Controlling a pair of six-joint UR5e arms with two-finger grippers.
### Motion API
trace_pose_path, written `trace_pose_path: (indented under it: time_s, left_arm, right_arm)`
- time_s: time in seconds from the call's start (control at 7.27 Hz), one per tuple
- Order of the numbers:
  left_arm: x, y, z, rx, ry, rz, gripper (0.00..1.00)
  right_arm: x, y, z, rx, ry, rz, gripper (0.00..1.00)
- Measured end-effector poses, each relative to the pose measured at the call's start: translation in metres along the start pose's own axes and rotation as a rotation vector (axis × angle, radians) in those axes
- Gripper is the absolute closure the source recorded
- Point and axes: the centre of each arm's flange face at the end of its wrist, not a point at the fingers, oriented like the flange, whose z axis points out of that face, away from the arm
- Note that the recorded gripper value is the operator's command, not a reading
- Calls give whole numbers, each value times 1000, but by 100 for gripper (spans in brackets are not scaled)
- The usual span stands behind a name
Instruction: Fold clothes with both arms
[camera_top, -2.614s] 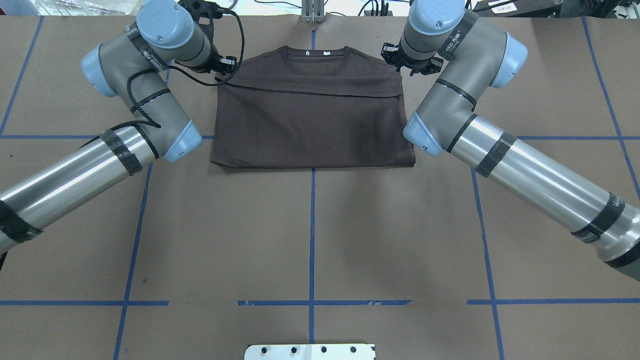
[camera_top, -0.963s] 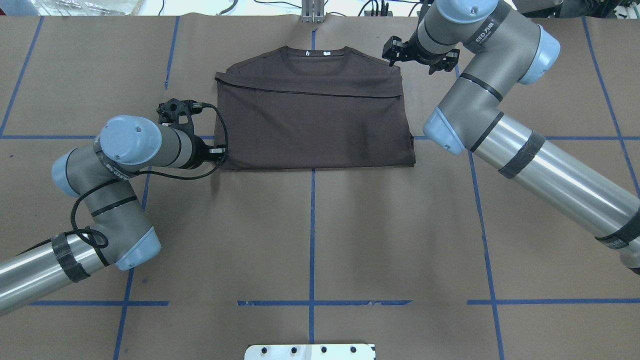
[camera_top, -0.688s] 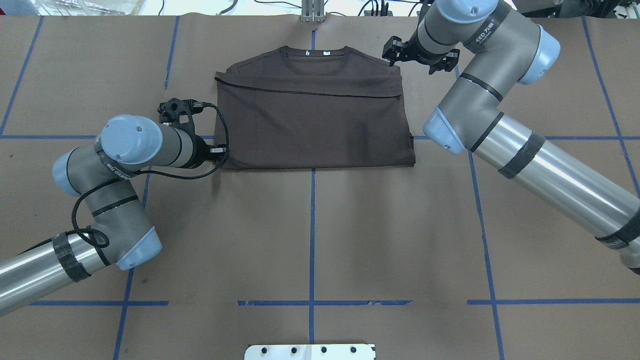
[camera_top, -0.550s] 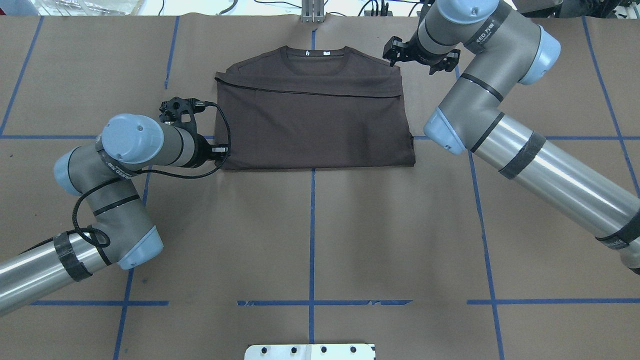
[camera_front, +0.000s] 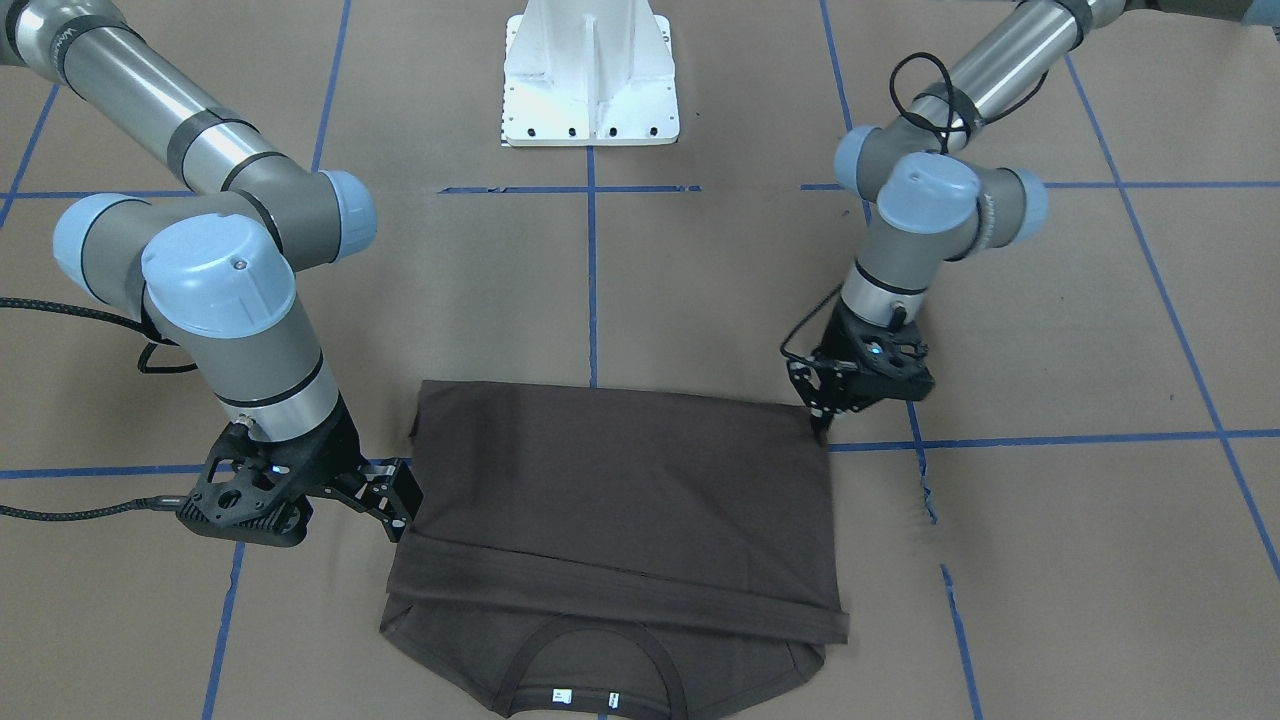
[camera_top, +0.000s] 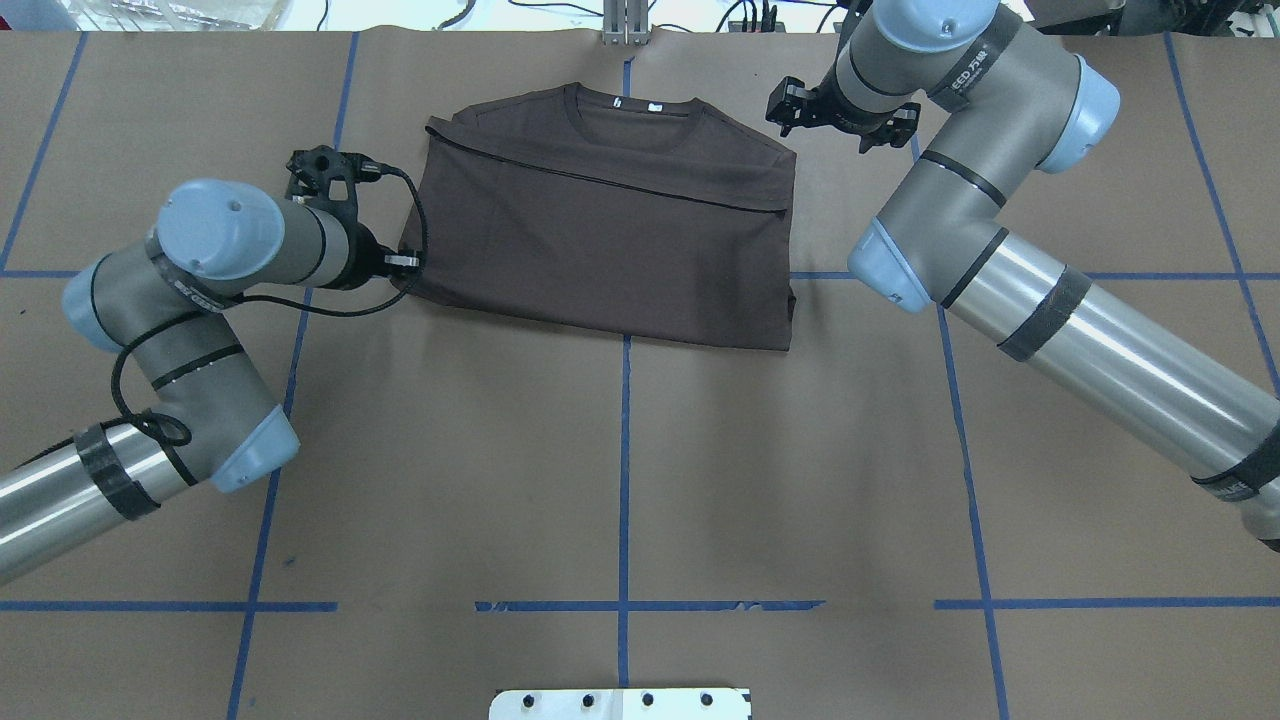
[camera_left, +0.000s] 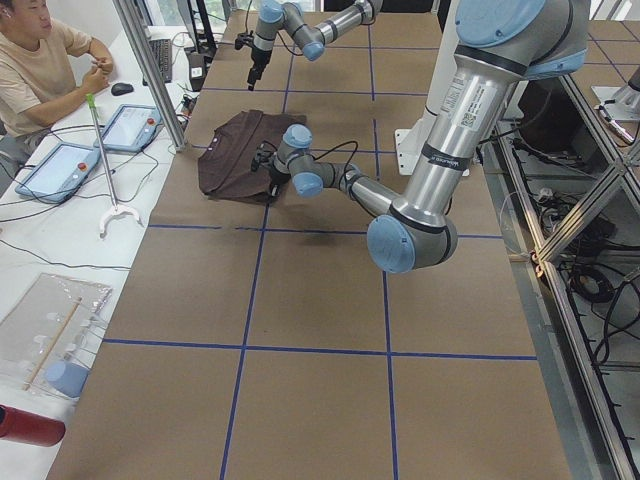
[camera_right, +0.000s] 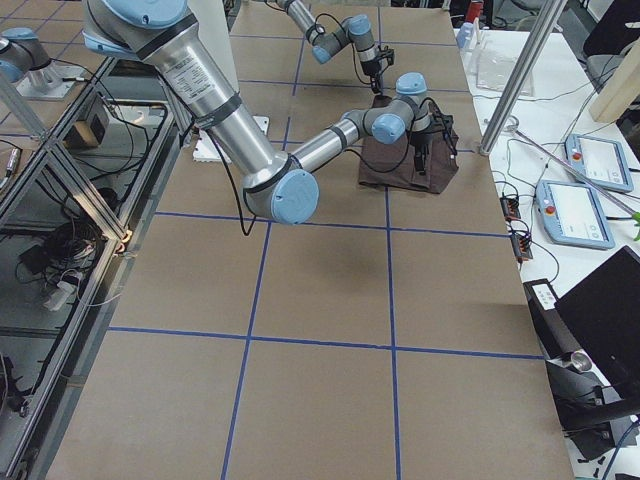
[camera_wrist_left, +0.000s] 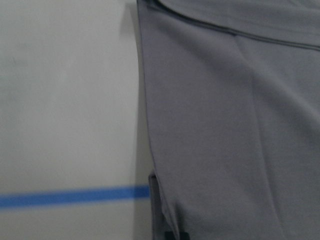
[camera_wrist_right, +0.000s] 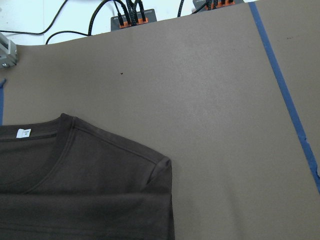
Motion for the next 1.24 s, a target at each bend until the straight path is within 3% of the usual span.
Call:
trace_pose_path:
  time_s: [0.28,0.55,0.69,0.83,0.96,1.1,1.24]
  left_arm:
    - [-46,-67,14,42,-90,29,100]
    - [-45,-137,52,102,-176,30,100]
    - [-47,-158,69,131,-209,31,1]
    - [-56,-172,72,149,-226,47,0]
    - [-63,-181,67,162,-226,81,0]
    - [-62,-187,52,165,-193,108,0]
    - [-63,-188,34,145,-128,122,0]
  right_arm:
    - [-1,1,0,0,-1,4,0]
    - [-5,1,-5,3,-11,3,0]
    - [-8,2,-8,4,-18,0,0]
    - [-11,4,-9,4,-22,-2,0]
    - [-16,6,-9,2,-23,-2,7]
    - [-25,7,-7,4,-24,4,21]
    - [-42,4,-4,9,-29,20,23]
